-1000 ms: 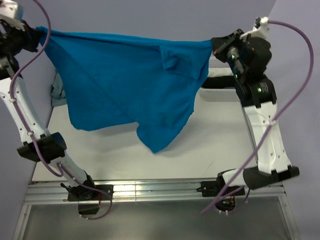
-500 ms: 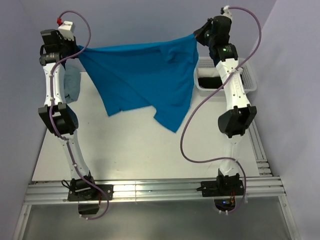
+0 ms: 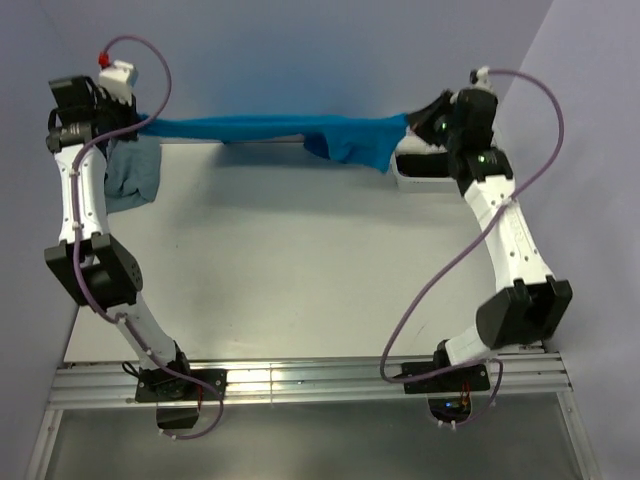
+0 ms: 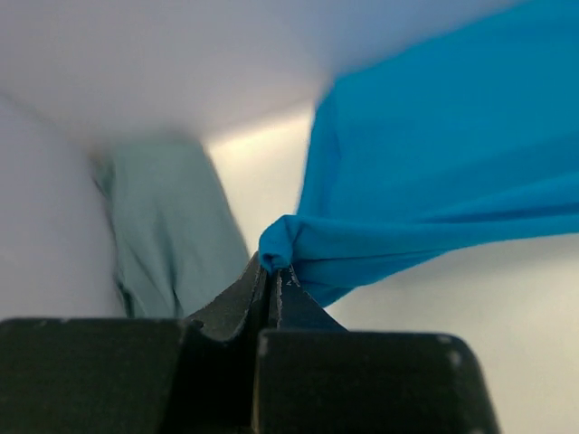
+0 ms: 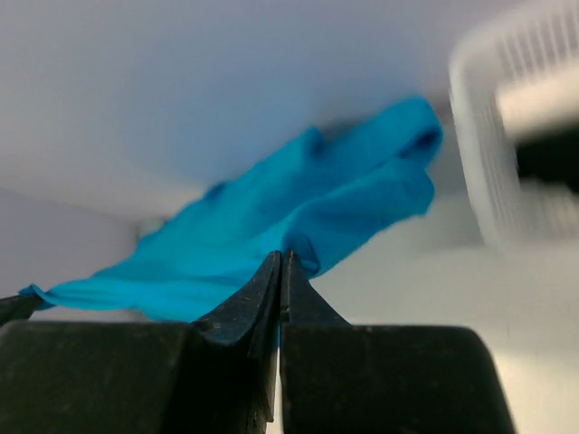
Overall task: Roll the t-shirts
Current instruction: Flatten the tshirt
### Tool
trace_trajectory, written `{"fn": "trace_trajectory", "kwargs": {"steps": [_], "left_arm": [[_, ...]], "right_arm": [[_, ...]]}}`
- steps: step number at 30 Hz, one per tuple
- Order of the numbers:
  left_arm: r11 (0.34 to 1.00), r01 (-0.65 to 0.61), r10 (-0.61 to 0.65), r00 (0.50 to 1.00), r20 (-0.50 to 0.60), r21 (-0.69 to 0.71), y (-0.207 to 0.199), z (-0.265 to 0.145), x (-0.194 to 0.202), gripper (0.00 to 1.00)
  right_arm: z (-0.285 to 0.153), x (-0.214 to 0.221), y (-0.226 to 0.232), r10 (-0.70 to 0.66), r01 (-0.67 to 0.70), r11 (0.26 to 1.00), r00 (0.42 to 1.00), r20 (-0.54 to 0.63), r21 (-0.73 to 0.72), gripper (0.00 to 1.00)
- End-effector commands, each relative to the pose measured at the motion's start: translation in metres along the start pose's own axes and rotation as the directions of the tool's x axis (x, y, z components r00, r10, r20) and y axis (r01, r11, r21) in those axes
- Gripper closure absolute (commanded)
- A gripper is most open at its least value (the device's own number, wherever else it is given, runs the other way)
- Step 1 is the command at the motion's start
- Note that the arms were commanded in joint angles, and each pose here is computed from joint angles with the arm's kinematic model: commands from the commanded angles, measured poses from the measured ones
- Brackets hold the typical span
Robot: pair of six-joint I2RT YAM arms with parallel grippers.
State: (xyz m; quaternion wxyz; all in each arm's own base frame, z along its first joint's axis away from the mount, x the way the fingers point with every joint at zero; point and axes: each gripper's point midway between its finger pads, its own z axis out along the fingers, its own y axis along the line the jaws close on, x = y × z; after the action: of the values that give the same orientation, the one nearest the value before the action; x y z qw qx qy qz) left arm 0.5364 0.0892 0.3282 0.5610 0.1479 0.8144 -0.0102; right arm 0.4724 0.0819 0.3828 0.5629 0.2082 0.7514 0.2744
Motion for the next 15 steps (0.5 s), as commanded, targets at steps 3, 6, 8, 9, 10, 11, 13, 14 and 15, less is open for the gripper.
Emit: {"fn": "trace_trajectory", "kwargs": {"steps": [3, 6, 8, 9, 10, 11, 13, 14, 15], "left_arm": [[0.986, -0.074, 0.121, 0.935, -0.335, 0.15, -0.04, -0.04, 0.155, 1.0], [0.964, -0.063, 0.178, 0.875, -0.45, 0.257, -0.077, -0.068, 0.229, 1.0], [0.948, -0.052, 0.214, 0.834, -0.509, 0.314, -0.097, -0.084, 0.273, 1.0], [0.944, -0.057, 0.231, 0.818, -0.527, 0.326, -0.101, -0.088, 0.287, 1.0], [0.939, -0.059, 0.245, 0.805, -0.541, 0.338, -0.105, -0.092, 0.298, 1.0], [0.934, -0.037, 0.246, 0.785, -0.569, 0.354, -0.113, -0.098, 0.318, 1.0], [0.929, -0.011, 0.249, 0.758, -0.603, 0.37, -0.12, -0.102, 0.339, 1.0], [0.929, -0.005, 0.247, 0.754, -0.609, 0.37, -0.12, -0.102, 0.343, 1.0], [0.929, -0.001, 0.246, 0.751, -0.613, 0.371, -0.121, -0.101, 0.346, 1.0]], "right_arm": [[-0.022, 0.109, -0.083, 0.102, -0.078, 0.985, 0.982, -0.157, 0.151, 1.0], [-0.039, 0.171, -0.124, 0.146, -0.09, 0.968, 0.962, -0.23, 0.235, 1.0], [-0.047, 0.212, -0.146, 0.162, -0.071, 0.954, 0.941, -0.298, 0.293, 1.0], [-0.048, 0.223, -0.15, 0.161, -0.061, 0.95, 0.936, -0.314, 0.305, 1.0], [-0.05, 0.233, -0.157, 0.157, -0.044, 0.943, 0.934, -0.322, 0.33, 1.0], [-0.052, 0.252, -0.161, 0.157, -0.026, 0.938, 0.921, -0.356, 0.346, 1.0], [-0.053, 0.266, -0.168, 0.148, -0.002, 0.931, 0.915, -0.374, 0.365, 1.0], [-0.053, 0.277, -0.172, 0.152, 0.008, 0.926, 0.907, -0.393, 0.377, 1.0], [-0.053, 0.283, -0.173, 0.149, 0.017, 0.925, 0.902, -0.406, 0.379, 1.0]]}}
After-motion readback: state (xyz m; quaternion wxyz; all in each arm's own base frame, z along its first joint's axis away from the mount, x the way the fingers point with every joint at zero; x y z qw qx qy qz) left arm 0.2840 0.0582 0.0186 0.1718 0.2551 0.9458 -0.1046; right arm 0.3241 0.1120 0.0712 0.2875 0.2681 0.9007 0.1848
